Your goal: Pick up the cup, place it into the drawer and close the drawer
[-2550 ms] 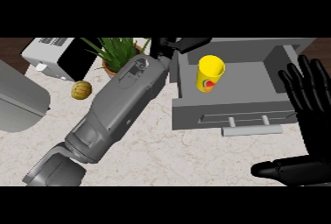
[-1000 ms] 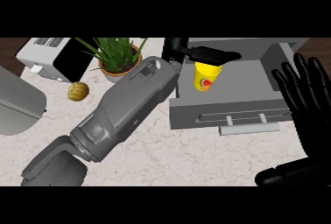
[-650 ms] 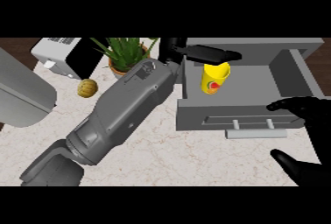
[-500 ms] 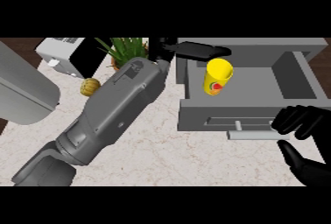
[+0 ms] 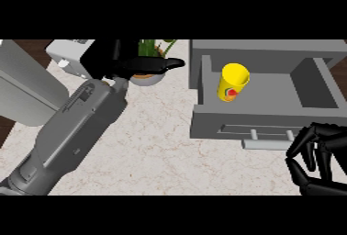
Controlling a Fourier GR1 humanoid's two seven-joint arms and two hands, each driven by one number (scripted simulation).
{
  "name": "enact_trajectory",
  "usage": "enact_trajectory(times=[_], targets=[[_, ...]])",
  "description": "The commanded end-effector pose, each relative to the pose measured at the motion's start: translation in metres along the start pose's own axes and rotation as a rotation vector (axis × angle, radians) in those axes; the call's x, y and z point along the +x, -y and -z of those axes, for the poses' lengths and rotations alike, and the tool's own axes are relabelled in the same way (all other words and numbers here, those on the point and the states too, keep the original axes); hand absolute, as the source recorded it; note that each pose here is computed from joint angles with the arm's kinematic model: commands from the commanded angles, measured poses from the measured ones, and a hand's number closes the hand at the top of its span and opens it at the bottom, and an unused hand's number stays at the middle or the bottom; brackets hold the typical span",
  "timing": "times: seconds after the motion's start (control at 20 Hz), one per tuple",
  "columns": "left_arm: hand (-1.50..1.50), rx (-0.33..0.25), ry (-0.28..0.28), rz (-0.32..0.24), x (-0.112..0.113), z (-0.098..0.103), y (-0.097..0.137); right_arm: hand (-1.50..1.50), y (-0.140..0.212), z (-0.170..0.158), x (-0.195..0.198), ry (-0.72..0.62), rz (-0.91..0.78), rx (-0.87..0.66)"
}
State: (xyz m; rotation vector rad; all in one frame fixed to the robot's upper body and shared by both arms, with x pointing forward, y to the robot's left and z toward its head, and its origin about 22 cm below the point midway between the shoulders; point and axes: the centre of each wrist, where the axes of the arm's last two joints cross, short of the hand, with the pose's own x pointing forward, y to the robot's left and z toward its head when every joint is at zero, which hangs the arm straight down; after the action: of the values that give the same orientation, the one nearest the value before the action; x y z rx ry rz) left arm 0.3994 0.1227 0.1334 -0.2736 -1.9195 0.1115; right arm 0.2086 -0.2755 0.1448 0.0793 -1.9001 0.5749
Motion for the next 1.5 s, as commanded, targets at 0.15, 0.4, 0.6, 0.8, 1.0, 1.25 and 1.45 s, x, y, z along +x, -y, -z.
enact_trajectory(times=[0.15, 0.4, 0.6, 0.8, 1.0, 1.25, 1.45], targets=[[-1.5, 0.039, -0.028, -0.018, 0.006, -0.059, -0.061, 1.5, -0.023, 0.013, -0.011, -0.075, -0.089, 0.01], [-1.5, 0.056, -0.021, -0.031, 0.02, -0.072, -0.099, 1.5, -0.023, 0.019, -0.018, -0.086, -0.296, 0.102], [-1.5, 0.047, -0.011, -0.033, 0.004, -0.103, -0.118, 1.5, -0.041, 0.028, -0.035, -0.072, -0.502, 0.205], [-1.5, 0.058, -0.033, -0.038, 0.022, -0.116, -0.137, 1.5, -0.051, 0.032, -0.077, -0.135, -0.611, 0.236], [-1.5, 0.074, -0.031, -0.021, 0.01, -0.137, -0.169, 1.5, -0.066, 0.054, -0.097, -0.141, -0.614, 0.244], [-1.5, 0.062, -0.044, -0.028, 0.008, -0.155, -0.183, -1.5, -0.056, 0.08, -0.137, -0.211, -0.668, 0.272], [-1.5, 0.059, -0.03, -0.017, 0.031, -0.148, -0.192, -1.5, -0.068, 0.1, -0.155, -0.252, -0.705, 0.304]])
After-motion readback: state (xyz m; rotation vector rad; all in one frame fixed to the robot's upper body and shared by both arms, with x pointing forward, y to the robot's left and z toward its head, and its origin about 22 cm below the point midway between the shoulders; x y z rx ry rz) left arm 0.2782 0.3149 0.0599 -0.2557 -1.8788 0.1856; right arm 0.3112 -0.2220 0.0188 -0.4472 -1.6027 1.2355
